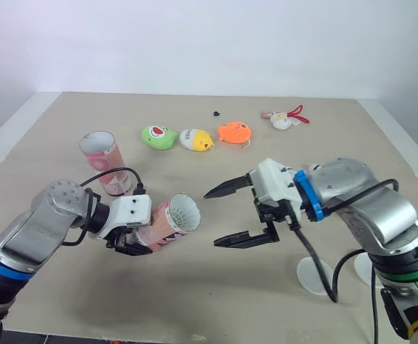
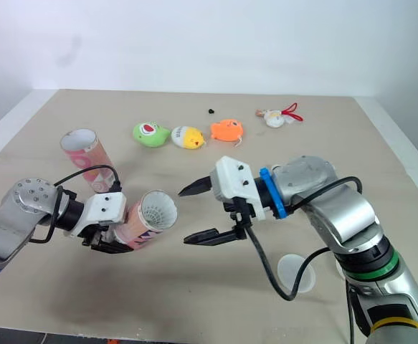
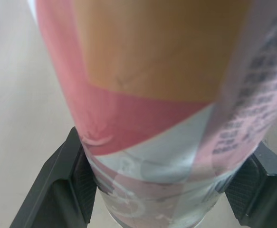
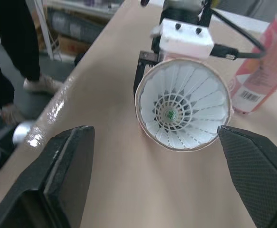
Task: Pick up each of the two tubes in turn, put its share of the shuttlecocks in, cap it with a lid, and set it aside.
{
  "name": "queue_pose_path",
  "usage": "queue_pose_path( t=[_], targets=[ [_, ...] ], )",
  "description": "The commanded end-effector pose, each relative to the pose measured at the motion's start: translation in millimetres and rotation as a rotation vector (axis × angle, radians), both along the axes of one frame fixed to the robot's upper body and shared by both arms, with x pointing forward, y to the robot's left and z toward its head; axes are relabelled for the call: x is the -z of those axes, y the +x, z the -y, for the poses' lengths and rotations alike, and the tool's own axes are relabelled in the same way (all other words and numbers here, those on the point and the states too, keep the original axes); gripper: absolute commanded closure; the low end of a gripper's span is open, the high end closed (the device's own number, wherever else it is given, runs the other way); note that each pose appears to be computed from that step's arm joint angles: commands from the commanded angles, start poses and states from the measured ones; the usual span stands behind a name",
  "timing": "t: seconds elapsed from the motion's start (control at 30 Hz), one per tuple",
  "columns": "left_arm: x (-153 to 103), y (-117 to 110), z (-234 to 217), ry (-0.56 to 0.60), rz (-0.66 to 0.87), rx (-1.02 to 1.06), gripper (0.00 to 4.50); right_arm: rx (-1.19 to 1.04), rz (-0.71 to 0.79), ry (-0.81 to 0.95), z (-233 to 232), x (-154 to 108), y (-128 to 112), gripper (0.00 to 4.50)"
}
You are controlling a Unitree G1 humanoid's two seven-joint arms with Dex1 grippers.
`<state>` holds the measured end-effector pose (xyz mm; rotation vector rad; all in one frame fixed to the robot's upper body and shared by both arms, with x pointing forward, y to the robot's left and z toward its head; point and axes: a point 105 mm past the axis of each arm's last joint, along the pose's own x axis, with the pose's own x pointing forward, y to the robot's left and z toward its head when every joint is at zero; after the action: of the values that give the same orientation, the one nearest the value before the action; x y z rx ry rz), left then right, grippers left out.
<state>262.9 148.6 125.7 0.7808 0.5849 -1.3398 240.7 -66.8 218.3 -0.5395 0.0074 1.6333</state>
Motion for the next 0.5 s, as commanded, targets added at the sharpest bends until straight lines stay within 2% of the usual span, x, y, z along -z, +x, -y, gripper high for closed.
queue_pose_path(
  t=[0.03,0.17,0.2,0.27,0.47,0.5],
  targets=[
    [15.4,-6.6,8.9,-0.004,-0.059,0.034,1.56,0.089,-0.005,0.078,12.7,-13.9,2.8,0.04],
    [12.3,-5.6,17.1,-0.018,-0.047,0.067,1.56,0.215,-0.069,0.143,25.6,-12.9,11.1,0.04],
    [10.6,-5.0,20.3,-0.026,-0.044,0.077,1.56,0.237,-0.077,0.130,27.9,-8.9,12.5,0.55],
    [7.9,-3.7,25.8,-0.033,-0.039,0.096,1.56,0.246,-0.081,0.117,29.4,-4.6,11.7,1.23],
    [5.1,-1.1,31.4,-0.029,-0.027,0.133,1.56,0.208,-0.100,0.103,26.7,-2.8,6.5,4.08],
    [4.6,-0.7,32.0,-0.027,-0.025,0.138,1.56,0.196,-0.099,0.101,26.2,-3.5,5.5,4.45]
  ],
)
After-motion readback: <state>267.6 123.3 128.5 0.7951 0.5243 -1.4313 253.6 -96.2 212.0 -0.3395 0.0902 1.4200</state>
